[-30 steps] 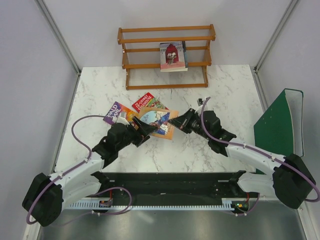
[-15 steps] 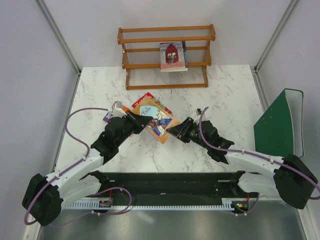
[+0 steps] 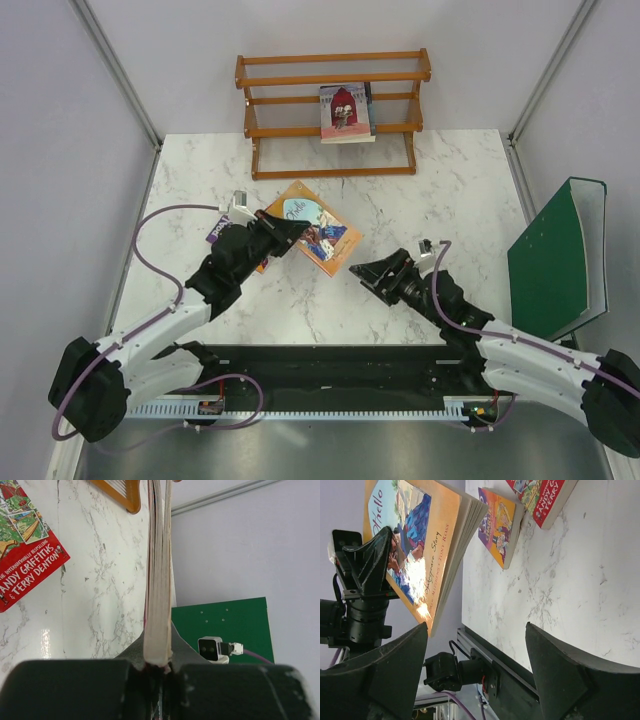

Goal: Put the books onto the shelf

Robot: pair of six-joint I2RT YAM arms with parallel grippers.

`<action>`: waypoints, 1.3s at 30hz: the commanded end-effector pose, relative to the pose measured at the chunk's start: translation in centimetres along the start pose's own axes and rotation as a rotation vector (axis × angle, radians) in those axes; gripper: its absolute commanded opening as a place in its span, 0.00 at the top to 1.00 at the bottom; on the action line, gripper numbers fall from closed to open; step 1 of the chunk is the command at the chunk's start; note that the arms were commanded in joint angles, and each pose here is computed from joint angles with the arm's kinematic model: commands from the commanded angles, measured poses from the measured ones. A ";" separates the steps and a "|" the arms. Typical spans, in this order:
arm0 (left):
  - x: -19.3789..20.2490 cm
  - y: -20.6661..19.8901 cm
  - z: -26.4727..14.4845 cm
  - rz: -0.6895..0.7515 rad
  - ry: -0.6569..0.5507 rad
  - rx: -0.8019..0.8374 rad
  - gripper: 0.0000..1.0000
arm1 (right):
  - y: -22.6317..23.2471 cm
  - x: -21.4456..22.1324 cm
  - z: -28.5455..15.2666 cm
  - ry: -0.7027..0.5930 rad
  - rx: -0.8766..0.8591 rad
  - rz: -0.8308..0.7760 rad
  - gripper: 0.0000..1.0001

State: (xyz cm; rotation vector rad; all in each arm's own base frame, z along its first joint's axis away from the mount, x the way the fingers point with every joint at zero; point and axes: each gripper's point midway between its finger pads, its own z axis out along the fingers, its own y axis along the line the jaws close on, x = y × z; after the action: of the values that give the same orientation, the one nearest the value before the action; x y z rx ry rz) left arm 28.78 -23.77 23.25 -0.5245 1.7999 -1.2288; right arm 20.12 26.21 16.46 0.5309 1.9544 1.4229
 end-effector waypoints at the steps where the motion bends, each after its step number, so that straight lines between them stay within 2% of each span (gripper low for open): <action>1: -1.5 -3.9 0.6 0.025 -0.037 0.117 0.98 | 3.0 -2.1 -0.8 -0.107 -0.132 0.022 0.14; 8: -1.0 -3.9 1.1 0.009 -0.014 0.125 0.98 | 5.1 -1.6 0.8 -0.080 -0.204 -0.014 0.15; 12: -1.0 -4.0 0.9 0.006 -0.016 0.130 0.98 | 4.8 -0.9 2.5 -0.050 -0.194 -0.018 0.21; 20: 0.1 -2.8 0.9 -0.005 0.028 0.111 0.98 | 6.8 -2.1 3.6 -0.110 -0.268 -0.021 0.27; 23: 0.5 -2.2 0.9 -0.004 0.041 0.096 0.98 | 7.5 -2.1 4.1 -0.105 -0.270 -0.042 0.44; 24: 0.6 -2.0 1.0 -0.004 0.044 0.093 0.98 | 7.5 -2.1 4.1 -0.105 -0.270 -0.046 0.57; 26: 0.9 -1.7 1.0 -0.003 0.053 0.085 0.98 | 7.9 -2.0 4.1 -0.099 -0.280 -0.061 0.71; 27: 0.9 -1.5 1.0 -0.002 0.055 0.077 0.98 | 8.0 -2.0 4.2 -0.097 -0.282 -0.066 0.87; 29: 0.9 -1.1 1.0 0.004 0.053 0.058 0.98 | 8.1 -1.9 4.2 -0.088 -0.279 -0.077 0.97; 31: 1.1 -0.2 1.0 0.011 0.061 0.013 0.97 | 8.4 -1.9 3.9 -0.087 -0.285 -0.080 1.00; 34: 0.6 1.0 0.8 0.070 0.042 -0.049 0.69 | 8.7 -2.4 3.4 -0.107 -0.274 -0.088 1.00; 35: 0.6 2.3 0.6 0.089 0.040 -0.108 0.50 | 8.7 -2.7 3.3 -0.119 -0.265 -0.097 1.00; 37: 0.2 3.5 0.0 0.130 0.028 -0.169 0.34 | 9.4 -3.3 2.9 -0.141 -0.251 -0.132 1.00; 38: 0.0 5.2 -0.6 0.144 0.017 -0.248 0.28 | 9.6 -3.7 2.8 -0.152 -0.245 -0.144 1.00; 39: -0.3 5.3 -1.1 0.154 0.004 -0.257 0.22 | 10.2 -4.0 2.5 -0.162 -0.251 -0.154 1.00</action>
State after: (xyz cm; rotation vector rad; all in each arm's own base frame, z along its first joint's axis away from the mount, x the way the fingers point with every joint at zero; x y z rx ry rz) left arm 28.89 -23.60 19.56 -0.5107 1.9407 -1.1134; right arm 23.62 29.10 21.18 0.4041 1.7559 1.4563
